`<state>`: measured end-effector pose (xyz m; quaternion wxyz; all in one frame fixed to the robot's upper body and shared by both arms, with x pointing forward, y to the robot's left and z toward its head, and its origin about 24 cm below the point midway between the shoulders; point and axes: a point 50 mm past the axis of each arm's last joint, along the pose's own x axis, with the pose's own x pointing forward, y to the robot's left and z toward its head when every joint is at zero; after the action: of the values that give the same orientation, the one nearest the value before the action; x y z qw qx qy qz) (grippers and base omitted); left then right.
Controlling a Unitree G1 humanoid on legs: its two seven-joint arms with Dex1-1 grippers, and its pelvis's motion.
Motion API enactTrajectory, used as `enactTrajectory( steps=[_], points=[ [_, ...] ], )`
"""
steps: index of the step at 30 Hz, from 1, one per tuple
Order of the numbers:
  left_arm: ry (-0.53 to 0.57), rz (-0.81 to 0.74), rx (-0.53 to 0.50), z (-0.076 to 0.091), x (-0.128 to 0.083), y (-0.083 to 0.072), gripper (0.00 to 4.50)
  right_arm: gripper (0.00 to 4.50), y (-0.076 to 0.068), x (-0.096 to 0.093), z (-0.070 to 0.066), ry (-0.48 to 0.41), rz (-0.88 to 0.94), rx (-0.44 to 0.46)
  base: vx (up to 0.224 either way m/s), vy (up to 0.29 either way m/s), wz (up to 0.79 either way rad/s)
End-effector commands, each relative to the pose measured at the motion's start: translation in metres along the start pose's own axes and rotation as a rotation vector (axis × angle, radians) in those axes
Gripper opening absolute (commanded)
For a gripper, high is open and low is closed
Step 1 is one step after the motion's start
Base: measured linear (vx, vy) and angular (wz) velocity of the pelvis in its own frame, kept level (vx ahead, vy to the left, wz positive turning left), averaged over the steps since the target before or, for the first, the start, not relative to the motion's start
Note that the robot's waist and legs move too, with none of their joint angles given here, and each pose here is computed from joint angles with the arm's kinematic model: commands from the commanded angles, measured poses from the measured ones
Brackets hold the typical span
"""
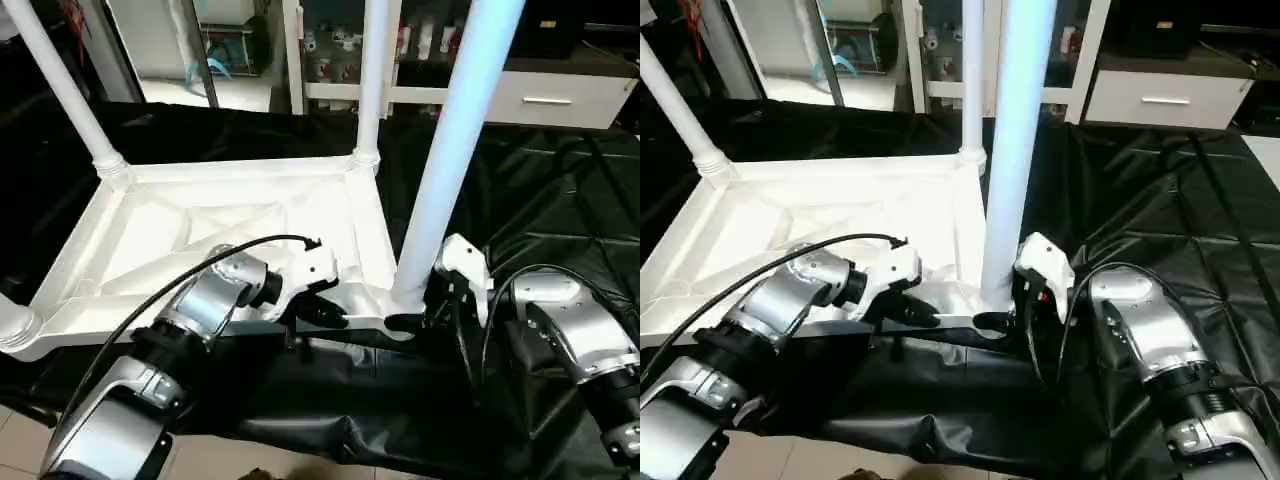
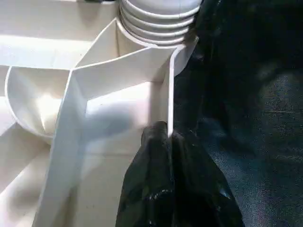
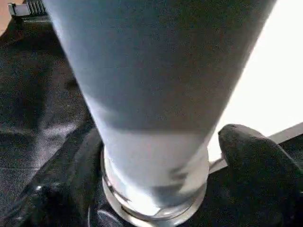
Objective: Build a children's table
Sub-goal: Rotate leg to tighten
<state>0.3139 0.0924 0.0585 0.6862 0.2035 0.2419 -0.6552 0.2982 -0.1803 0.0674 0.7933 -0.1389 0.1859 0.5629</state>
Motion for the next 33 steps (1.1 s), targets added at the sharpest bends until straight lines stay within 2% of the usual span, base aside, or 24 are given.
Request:
enactTrajectory(
  steps=[1, 8, 14, 17, 21, 25, 26, 30, 33],
  points=[
    [0.053, -0.062, -0.041, -0.014, 0.006, -0.01, 0.0, 3.57, -0.002, 0.003, 0.006, 0.002, 0.01, -0.028, 0.0, 0.0, 0.0],
    [0.06, -0.052, -0.05, -0.016, 0.005, -0.01, 0.0, 2.97, -0.001, 0.005, 0.003, 0.011, 0.027, -0.025, 0.0, 0.0, 0.0],
    [0.056, -0.027, -0.065, -0.017, 0.007, -0.01, 0.0, 2.74, -0.005, 0.007, 0.007, -0.011, -0.008, -0.02, 0.0, 0.0, 0.0],
    [0.026, 0.045, -0.092, -0.016, 0.01, -0.005, 0.0, 2.72, -0.013, 0.012, 0.004, -0.014, -0.141, 0.01, 0.0, 0.0, 0.0],
    [-0.061, 0.25, -0.168, -0.009, 0.013, 0.012, 0.0, 2.71, -0.024, 0.025, -0.004, -0.024, -0.359, 0.106, 0.0, 0.0, 0.0],
    [-0.1, 0.42, -0.223, -0.006, 0.013, 0.023, 0.0, 2.7, -0.023, 0.05, -0.005, -0.061, -0.497, 0.216, 0.0, 0.0, 0.0],
    [-0.101, 0.427, -0.225, -0.005, 0.013, 0.024, 0.0, 2.7, -0.023, 0.052, -0.005, -0.061, -0.507, 0.221, 0.0, 0.0, 0.0],
    [-0.104, 0.514, -0.235, -0.002, 0.015, 0.029, 0.0, 2.7, -0.025, 0.067, -0.007, -0.026, -0.642, 0.25, 0.0, 0.0, 0.0],
    [-0.095, 0.631, -0.253, 0.004, 0.02, 0.037, 0.0, 2.69, -0.027, 0.08, -0.009, 0.023, -0.83, 0.296, 0.0, 0.0, 0.0]
  ],
)
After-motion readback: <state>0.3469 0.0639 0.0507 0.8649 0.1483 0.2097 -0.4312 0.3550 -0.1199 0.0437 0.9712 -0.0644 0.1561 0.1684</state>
